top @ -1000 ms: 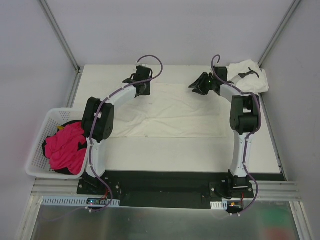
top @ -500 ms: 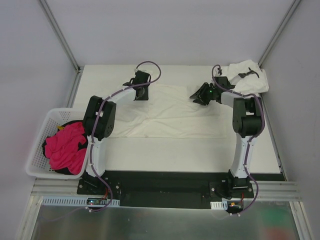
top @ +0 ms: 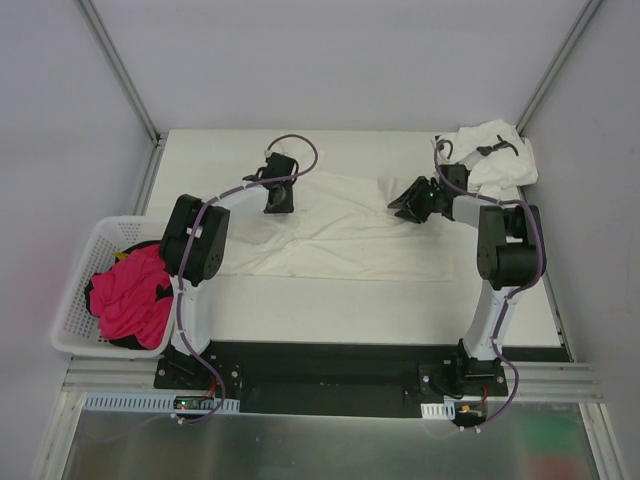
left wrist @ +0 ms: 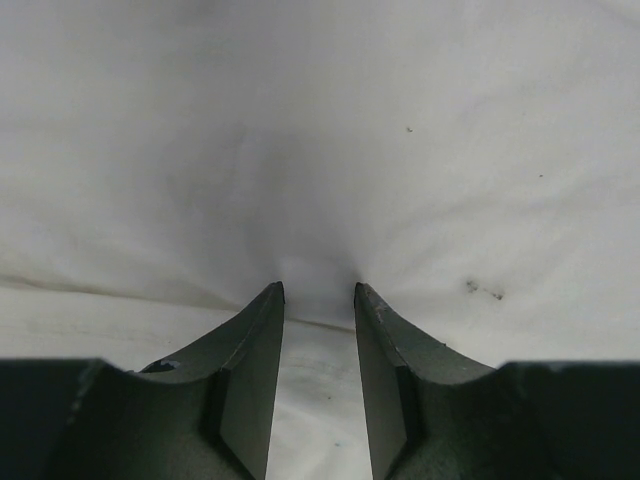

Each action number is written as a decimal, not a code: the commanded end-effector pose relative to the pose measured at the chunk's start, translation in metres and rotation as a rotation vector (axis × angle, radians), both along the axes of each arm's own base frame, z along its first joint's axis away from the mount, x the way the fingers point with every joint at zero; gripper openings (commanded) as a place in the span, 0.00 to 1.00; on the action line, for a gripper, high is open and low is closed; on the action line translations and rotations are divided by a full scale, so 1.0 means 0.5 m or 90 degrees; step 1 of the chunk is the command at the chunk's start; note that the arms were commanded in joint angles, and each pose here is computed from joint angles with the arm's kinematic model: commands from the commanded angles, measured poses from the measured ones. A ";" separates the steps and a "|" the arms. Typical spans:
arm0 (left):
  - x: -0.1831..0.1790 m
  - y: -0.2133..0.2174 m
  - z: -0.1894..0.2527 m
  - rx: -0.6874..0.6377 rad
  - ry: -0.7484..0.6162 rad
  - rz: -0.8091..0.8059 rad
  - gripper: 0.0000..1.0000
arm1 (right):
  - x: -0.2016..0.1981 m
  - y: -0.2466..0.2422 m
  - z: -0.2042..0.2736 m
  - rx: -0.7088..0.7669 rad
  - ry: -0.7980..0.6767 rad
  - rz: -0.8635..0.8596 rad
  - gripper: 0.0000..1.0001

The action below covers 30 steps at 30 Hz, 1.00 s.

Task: Fold and stack the t-shirts
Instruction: Fold the flattened tshirt in 1/3 of the way

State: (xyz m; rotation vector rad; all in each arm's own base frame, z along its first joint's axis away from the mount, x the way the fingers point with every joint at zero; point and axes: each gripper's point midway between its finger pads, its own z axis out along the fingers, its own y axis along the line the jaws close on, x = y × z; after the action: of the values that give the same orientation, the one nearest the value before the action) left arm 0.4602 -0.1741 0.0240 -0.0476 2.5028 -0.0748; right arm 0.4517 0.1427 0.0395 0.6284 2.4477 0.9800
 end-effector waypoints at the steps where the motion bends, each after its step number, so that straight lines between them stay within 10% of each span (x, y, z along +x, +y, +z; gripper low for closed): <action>1: -0.003 -0.011 0.034 -0.017 -0.013 0.002 0.34 | 0.031 -0.023 0.064 0.000 -0.056 -0.022 0.42; 30: -0.123 -0.004 0.060 -0.044 -0.003 0.040 0.31 | 0.223 -0.232 0.098 -0.088 -0.112 -0.094 0.43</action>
State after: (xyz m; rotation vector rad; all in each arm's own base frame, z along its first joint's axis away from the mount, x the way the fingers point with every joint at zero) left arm 0.3944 -0.1727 0.0244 -0.1507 2.5506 -0.1201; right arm 0.5471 0.0458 0.0910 0.6867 2.2212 0.8557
